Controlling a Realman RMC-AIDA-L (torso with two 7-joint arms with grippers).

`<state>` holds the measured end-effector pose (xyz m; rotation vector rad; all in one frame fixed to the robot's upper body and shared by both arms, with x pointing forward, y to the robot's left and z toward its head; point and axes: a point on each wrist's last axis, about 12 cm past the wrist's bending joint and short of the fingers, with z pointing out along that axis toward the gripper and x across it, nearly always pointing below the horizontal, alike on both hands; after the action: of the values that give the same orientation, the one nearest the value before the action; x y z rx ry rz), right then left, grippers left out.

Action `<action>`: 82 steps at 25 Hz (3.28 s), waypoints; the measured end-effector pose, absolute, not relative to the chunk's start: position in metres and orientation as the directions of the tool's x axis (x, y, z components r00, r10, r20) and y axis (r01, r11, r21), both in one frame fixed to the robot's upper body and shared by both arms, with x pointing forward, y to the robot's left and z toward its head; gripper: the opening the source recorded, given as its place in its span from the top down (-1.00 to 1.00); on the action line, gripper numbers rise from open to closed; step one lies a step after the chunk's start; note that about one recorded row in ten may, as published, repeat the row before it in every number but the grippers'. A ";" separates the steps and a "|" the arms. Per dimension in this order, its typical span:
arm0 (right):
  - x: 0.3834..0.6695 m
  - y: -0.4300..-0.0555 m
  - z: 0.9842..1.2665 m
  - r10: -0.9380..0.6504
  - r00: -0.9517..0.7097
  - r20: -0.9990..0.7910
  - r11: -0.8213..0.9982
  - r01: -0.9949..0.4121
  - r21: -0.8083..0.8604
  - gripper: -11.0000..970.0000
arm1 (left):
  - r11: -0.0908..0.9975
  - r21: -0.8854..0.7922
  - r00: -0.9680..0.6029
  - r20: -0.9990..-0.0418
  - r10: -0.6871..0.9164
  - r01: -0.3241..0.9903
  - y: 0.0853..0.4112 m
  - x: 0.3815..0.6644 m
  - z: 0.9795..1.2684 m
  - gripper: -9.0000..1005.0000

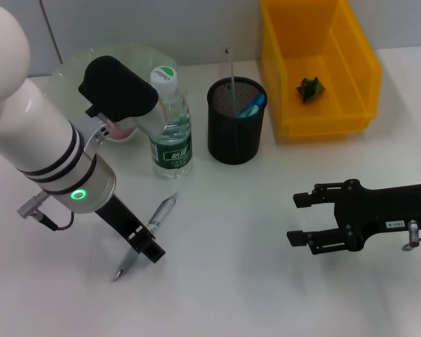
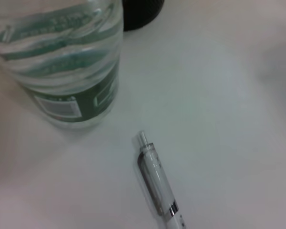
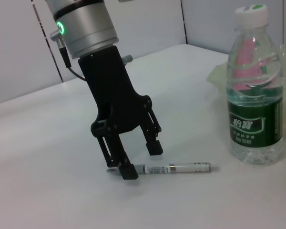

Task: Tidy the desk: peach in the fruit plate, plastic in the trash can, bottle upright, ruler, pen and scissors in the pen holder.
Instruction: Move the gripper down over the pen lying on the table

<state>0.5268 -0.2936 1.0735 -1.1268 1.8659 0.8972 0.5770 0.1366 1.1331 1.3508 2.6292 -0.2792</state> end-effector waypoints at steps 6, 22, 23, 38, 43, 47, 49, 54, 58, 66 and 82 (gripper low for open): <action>0.527 -0.294 1.073 -0.378 -0.318 -0.870 0.363 -0.915 0.176 -0.56 | 0.576 -0.088 -0.579 -0.232 0.782 0.813 0.137 0.577 1.130 -0.35; 0.527 -0.294 1.073 -0.383 -0.310 -0.870 0.365 -0.916 0.166 -0.56 | 0.584 -0.082 -0.586 -0.228 0.778 0.808 0.138 0.579 1.125 -0.06; 0.527 -0.294 1.073 -0.383 -0.310 -0.870 0.365 -0.916 0.166 -0.56 | 0.584 -0.082 -0.586 -0.229 0.778 0.807 0.138 0.579 1.125 -0.05; 0.527 -0.291 1.071 -0.389 -0.309 -0.868 0.359 -0.918 0.166 -0.56 | 0.583 -0.079 -0.584 -0.229 0.779 0.809 0.138 0.580 1.125 0.03; 0.527 -0.290 1.071 -0.388 -0.308 -0.869 0.358 -0.919 0.166 -0.56 | 0.576 -0.072 -0.575 -0.234 0.784 0.814 0.135 0.582 1.128 0.05; 0.527 -0.290 1.071 -0.388 -0.307 -0.869 0.358 -0.919 0.165 -0.56 | 0.575 -0.073 -0.575 -0.232 0.785 0.815 0.135 0.581 1.128 0.06; 0.528 -0.290 1.071 -0.388 -0.307 -0.869 0.357 -0.919 0.165 -0.56 | 0.574 -0.075 -0.575 -0.228 0.786 0.815 0.136 0.581 1.128 0.07; 0.528 -0.290 1.071 -0.390 -0.307 -0.868 0.362 -0.918 0.162 -0.56 | 0.574 -0.087 -0.578 -0.207 0.789 0.814 0.137 0.578 1.127 0.08; 0.528 -0.290 1.071 -0.391 -0.307 -0.868 0.364 -0.917 0.161 -0.56 | 0.576 -0.094 -0.583 -0.195 0.789 0.812 0.137 0.577 1.127 0.10; 0.528 -0.290 1.071 -0.391 -0.308 -0.868 0.365 -0.917 0.161 -0.56 | 0.584 -0.099 -0.591 -0.181 0.786 0.806 0.138 0.576 1.127 0.13; 0.529 -0.290 1.071 -0.392 -0.306 -0.868 0.365 -0.917 0.159 -0.56 | 0.584 -0.095 -0.591 -0.184 0.785 0.806 0.138 0.576 1.127 0.37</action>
<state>0.5290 -0.2899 1.0713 -1.1401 1.8658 0.8745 0.5763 0.1380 1.1273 1.3557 2.6861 -0.2555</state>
